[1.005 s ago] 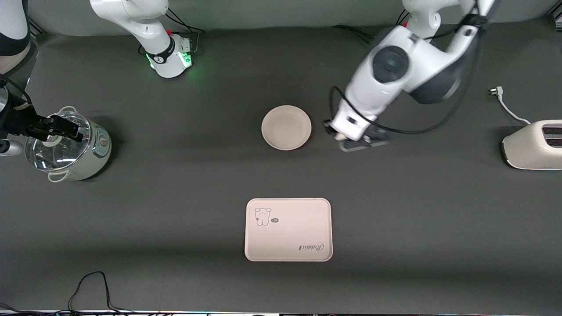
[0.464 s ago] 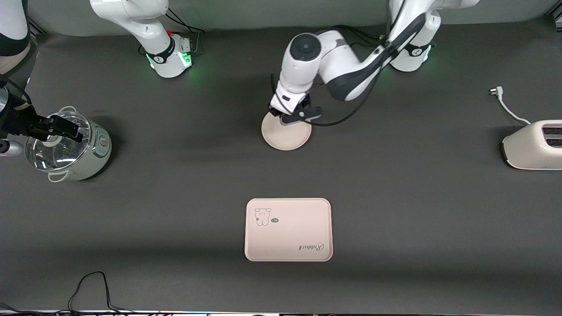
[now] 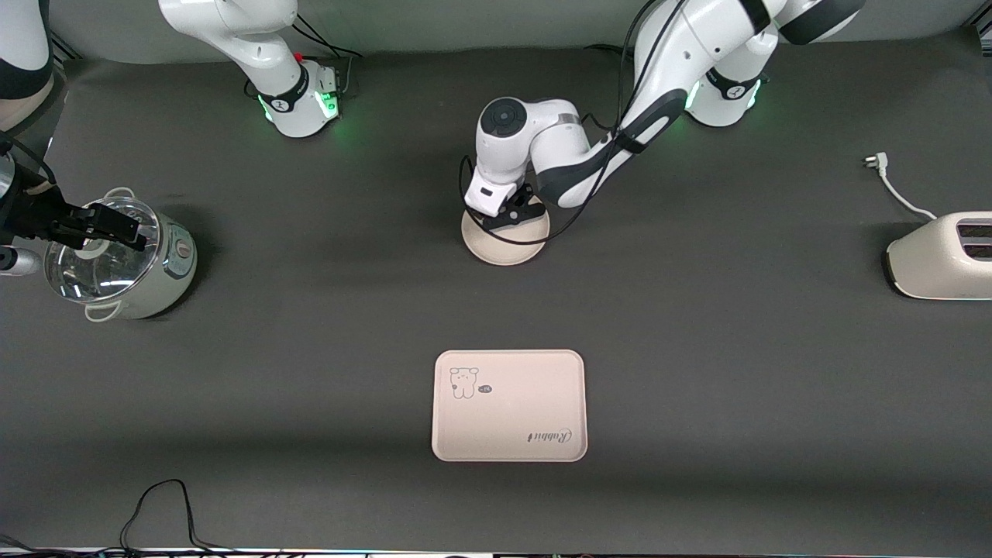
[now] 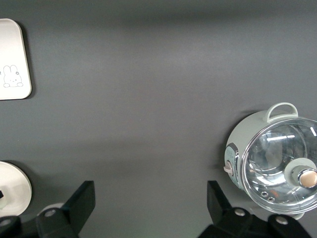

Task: Place bun in plate and plate on tray
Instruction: 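Lower the bun onto the plate and open the left gripper, then withdraw the left gripper while the right gripper moves toward the plate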

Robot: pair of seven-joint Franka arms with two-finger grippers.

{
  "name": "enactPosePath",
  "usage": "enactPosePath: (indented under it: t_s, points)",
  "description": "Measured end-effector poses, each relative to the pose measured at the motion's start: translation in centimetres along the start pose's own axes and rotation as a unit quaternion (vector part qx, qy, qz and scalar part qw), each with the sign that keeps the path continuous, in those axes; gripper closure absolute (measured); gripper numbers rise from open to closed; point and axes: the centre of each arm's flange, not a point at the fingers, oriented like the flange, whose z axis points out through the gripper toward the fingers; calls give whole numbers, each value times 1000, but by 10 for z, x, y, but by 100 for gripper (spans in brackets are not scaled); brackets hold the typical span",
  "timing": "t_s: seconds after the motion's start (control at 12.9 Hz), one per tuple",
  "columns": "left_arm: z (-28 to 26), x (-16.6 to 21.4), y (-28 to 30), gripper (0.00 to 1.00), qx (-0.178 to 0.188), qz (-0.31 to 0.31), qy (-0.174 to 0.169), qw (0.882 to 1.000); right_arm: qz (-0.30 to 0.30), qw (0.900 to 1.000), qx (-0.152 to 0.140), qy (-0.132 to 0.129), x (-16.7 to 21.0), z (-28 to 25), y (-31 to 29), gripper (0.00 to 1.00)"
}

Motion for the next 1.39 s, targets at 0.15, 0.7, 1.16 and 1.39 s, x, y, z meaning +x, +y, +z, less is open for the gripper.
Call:
enactPosePath:
  t_s: [0.15, 0.7, 1.16, 1.39]
  points:
    - [8, -5, 2, 58, 1, 5, 2, 1000, 0, 1000, 0, 0, 0, 0, 0, 0]
    - [25, -12, 0, 23, 15, 13, 5, 1000, 0, 1000, 0, 0, 0, 0, 0, 0]
    - [-37, 42, -1, 0, 25, 26, 26, 999, -1, 1000, 0, -2, 0, 1, -1, 0]
    - [-134, 113, -30, 0, 38, 30, 27, 998, -13, 1000, -1, -7, -1, 7, -14, 0]
